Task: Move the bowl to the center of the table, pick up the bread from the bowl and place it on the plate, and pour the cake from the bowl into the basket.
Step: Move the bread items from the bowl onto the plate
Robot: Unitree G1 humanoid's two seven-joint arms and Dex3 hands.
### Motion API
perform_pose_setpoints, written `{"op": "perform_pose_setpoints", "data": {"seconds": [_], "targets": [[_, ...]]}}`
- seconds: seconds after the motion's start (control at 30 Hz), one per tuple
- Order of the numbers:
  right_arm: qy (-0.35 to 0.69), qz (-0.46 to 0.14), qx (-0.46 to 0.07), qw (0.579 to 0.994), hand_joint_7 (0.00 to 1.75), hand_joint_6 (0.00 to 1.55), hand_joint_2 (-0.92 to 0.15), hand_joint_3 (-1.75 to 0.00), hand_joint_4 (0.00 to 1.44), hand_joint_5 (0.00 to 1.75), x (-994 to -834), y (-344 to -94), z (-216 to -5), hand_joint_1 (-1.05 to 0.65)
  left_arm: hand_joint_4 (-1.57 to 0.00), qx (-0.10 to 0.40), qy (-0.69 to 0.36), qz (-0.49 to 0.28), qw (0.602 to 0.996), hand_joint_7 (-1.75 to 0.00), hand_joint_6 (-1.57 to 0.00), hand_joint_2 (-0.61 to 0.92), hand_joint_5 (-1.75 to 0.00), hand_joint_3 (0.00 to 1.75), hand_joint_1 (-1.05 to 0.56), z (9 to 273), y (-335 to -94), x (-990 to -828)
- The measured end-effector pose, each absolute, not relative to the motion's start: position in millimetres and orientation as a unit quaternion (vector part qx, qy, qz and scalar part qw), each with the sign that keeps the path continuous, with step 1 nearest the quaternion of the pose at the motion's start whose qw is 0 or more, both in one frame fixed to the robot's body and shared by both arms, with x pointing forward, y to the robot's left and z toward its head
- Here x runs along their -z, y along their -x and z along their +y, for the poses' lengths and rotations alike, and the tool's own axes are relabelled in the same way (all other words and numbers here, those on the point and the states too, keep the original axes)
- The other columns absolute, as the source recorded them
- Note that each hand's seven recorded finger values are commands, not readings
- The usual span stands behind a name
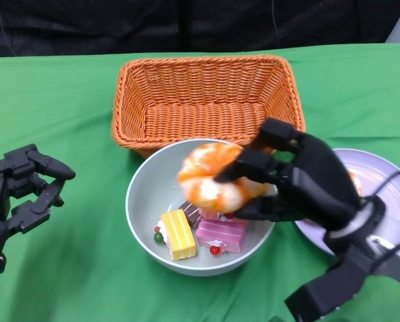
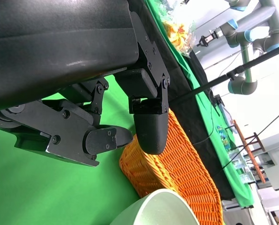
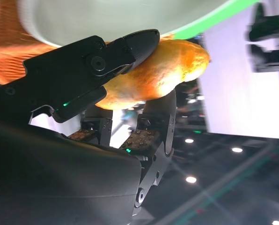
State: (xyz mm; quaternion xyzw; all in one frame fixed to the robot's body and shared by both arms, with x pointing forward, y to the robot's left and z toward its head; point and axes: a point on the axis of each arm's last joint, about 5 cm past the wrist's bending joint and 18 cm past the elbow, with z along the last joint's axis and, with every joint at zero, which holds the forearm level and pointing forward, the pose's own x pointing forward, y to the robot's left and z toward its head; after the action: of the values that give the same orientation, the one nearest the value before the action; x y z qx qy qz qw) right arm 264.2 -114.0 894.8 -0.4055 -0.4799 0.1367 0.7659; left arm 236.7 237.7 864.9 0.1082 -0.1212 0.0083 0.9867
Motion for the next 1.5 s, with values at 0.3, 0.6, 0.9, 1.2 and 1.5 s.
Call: {"op": "perform_pose_setpoints", "data": {"seconds": [0.3,0.6,0.9,1.2,1.5], "targets": [[0.426,-0.433,-0.091,0.789,0.62,0.95,-0.84,-0.02,0.77,1.18,-882.8,-254,-145,-0.21,-0.78,-0.004,-0.107,-0.116,0.987,-1.07,-0.83,0.81,-1.49,0.52,-0.02,239,-237,-864.5],[0.442,-0.384,-0.035,0.81,0.56,1.03,-0.78,0.0,0.86,1.07,-874.1,-242,-176,-0.08,-0.77,-0.01,-0.106,-0.105,0.989,-1.06,-0.82,0.81,-1.47,0.54,-0.03,242,-236,-863.1],[0.457,-0.342,0.024,0.821,0.39,1.1,-0.79,-0.01,0.89,0.99,-867.9,-236,-196,-0.06,-0.78,-0.011,-0.105,-0.099,0.989,-1.06,-0.83,0.79,-1.48,0.55,-0.04,243,-238,-862.5],[0.472,-0.289,0.077,0.829,0.31,1.12,-0.81,-0.01,0.84,1.08,-869.3,-240,-209,-0.06,-0.77,-0.012,-0.105,-0.096,0.99,-1.06,-0.83,0.8,-1.47,0.55,-0.04,243,-239,-862.3],[0.495,-0.22,0.108,0.834,0.2,1.14,-0.81,0.0,0.88,0.96,-860.1,-247,-209,-0.11,-0.75,-0.012,-0.104,-0.098,0.99,-1.08,-0.82,0.79,-1.48,0.57,-0.03,243,-241,-863.6]]}}
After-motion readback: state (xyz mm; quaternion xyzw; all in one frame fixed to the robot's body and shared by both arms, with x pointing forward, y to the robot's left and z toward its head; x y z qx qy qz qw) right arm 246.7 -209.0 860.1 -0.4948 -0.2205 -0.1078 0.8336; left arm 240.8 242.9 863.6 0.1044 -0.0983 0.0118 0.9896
